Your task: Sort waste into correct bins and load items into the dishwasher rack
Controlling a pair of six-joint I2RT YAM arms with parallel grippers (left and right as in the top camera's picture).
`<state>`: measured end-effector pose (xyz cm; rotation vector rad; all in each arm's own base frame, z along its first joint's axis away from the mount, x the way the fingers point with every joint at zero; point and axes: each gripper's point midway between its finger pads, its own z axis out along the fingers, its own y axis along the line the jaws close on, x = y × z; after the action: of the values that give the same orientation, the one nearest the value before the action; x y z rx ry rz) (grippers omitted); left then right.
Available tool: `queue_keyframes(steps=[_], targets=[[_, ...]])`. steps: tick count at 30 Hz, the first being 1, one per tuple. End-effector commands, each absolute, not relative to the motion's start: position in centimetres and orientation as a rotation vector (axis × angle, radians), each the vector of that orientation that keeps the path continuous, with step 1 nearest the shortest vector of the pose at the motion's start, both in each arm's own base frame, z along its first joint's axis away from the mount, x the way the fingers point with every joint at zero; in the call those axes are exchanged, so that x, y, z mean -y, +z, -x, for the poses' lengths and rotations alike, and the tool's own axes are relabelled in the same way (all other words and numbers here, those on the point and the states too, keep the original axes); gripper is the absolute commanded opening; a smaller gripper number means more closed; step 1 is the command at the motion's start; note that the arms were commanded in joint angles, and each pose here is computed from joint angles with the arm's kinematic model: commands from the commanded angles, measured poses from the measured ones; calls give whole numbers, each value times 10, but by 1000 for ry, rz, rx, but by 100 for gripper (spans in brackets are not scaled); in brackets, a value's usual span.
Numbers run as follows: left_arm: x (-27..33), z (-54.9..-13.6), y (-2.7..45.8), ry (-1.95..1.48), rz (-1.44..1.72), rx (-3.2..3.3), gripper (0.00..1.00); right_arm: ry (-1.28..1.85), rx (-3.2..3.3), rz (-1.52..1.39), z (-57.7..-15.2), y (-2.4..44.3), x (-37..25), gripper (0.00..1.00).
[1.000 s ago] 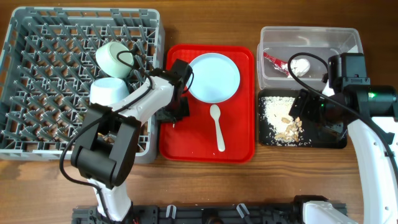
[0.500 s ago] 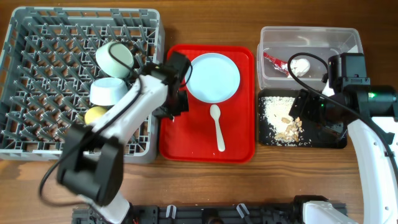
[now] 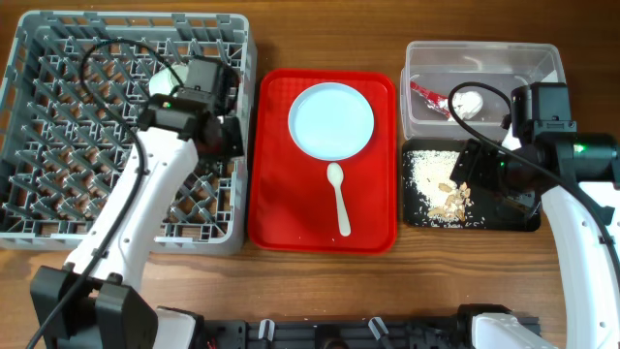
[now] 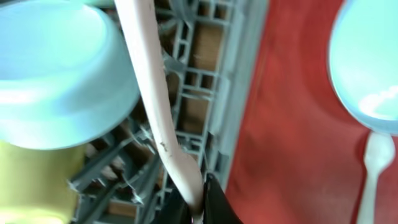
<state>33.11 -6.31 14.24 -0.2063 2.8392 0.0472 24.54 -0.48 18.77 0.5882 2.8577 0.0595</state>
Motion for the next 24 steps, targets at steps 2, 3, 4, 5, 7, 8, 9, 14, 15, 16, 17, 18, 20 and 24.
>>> queue_keyframes(steps=[2, 3, 4, 5, 7, 8, 9, 14, 15, 16, 17, 18, 20, 24], targets=[[57, -340, 131, 97, 195, -2854, 4, 64, -2833, -560, -248, 196, 5, 91], [57, -341, 125, 105, 196, -2871, 4, 64, -2833, -560, -248, 196, 5, 91], [57, -342, 119, 113, 195, -2886, 4, 64, -2833, -560, -248, 196, 5, 91], [58, -342, 115, 120, 194, -2899, 4, 64, -2833, -560, -248, 196, 5, 91], [57, -341, 104, 136, 193, -2932, 5, 64, -2833, -560, -248, 196, 5, 91], [57, -340, 98, 146, 192, -2950, 8, 64, -2833, -560, -248, 196, 5, 91], [57, -340, 95, 152, 191, -2962, 14, 64, -2834, -560, -248, 196, 5, 91], [57, -339, 92, 158, 191, -2974, 28, 64, -2834, -561, -248, 196, 5, 91], [57, -338, 92, 159, 191, -2977, 28, 64, -2834, -560, -248, 196, 5, 91], [57, -337, 94, 158, 190, -2976, 28, 64, -2834, -560, -247, 196, 5, 91], [57, -337, 98, 154, 191, -2968, 28, 64, -2834, -560, -248, 196, 5, 91], [57, -338, 104, 143, 192, -2950, 28, 64, -2834, -559, -248, 196, 5, 91], [62, -340, 118, 80, 191, -2914, 29, 64, -2834, -559, -248, 196, 5, 91], [120, -342, 154, -411, 124, -2837, 38, 65, -2830, -560, -249, 196, 5, 91]])
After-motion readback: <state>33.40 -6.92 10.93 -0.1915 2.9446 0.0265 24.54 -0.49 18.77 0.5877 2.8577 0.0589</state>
